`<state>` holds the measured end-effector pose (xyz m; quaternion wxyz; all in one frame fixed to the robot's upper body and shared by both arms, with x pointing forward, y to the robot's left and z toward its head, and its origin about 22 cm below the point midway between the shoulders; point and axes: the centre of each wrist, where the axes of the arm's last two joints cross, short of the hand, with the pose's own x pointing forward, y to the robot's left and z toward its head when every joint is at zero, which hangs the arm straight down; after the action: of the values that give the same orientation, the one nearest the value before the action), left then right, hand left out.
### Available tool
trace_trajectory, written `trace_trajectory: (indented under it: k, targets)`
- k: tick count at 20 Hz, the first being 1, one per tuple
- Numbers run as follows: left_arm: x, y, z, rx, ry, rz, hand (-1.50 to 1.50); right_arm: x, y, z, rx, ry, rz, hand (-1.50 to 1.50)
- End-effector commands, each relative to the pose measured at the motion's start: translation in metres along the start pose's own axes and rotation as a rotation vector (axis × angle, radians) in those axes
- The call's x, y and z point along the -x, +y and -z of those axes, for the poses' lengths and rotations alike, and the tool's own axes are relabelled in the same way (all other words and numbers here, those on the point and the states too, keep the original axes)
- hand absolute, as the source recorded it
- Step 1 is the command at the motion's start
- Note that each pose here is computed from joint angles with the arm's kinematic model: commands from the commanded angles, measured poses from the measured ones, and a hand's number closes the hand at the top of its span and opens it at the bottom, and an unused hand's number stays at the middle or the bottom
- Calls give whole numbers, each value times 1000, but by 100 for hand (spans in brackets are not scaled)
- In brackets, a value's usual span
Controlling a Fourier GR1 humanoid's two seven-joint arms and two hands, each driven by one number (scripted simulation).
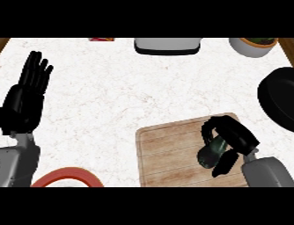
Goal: Pick the eggplant from the cutting board and place it in the pot
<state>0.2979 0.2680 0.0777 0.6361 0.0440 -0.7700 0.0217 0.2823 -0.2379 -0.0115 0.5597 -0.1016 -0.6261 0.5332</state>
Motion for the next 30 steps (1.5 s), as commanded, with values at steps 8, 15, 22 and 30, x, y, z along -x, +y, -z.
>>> trace_trajectory:
  k: [8,15,22,30]
  targets:
    - [-12,-28,12,106,-39,-10,0,-48,-109,85,541,676,-150,150]
    - [-11,-26,17,98,-34,-7,0,-97,-162,119,918,1013,-274,150]
    - [-2,-22,13,71,-13,-16,0,-135,-210,136,1281,1177,-402,150]
    - [5,-5,12,12,-2,12,0,-124,-220,134,1349,1307,-449,150]
